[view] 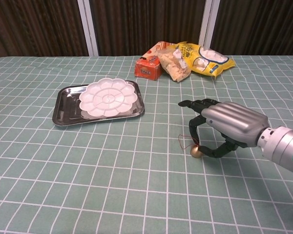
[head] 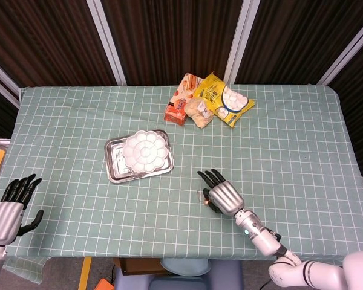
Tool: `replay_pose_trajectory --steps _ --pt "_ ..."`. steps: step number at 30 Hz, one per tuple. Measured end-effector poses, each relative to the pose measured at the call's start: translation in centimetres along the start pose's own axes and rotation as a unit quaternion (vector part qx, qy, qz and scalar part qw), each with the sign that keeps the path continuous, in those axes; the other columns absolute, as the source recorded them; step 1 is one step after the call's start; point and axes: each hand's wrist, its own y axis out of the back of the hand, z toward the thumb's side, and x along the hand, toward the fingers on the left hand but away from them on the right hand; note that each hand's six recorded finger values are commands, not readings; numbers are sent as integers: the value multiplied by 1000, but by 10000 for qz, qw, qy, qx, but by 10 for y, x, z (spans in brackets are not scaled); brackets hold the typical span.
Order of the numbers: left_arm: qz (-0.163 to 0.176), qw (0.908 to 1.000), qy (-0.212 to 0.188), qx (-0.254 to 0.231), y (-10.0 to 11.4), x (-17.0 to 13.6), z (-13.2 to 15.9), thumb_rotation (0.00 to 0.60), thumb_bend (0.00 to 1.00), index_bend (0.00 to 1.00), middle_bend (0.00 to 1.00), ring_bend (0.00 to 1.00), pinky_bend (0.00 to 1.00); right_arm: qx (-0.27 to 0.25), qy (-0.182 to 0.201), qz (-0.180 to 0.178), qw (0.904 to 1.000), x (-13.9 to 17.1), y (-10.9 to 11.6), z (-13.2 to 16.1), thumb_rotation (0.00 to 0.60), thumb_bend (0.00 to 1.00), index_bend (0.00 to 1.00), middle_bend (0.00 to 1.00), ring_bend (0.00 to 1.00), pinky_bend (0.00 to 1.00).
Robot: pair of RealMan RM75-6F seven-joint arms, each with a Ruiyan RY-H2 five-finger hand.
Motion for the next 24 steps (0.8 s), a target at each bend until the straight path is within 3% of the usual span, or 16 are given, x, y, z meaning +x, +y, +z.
replay_pose_trajectory --steps 12,20,24 --pt "33 10000 30 0 3 -1 -2 600 431 0 0 0 50 -8 26 -35 10000 -1 0 2 600 521 709 135 0 0" --pt "28 10000 13 -1 3 -1 -2 600 431 0 0 0 50 29 17 -82 10000 -2 0 2 600 665 785 178 0 0" --pt "38 10000 11 -1 4 -1 -2 600 430 0 0 0 50 -6 41 -137 9999 -2 2 3 600 682 807 189 0 0"
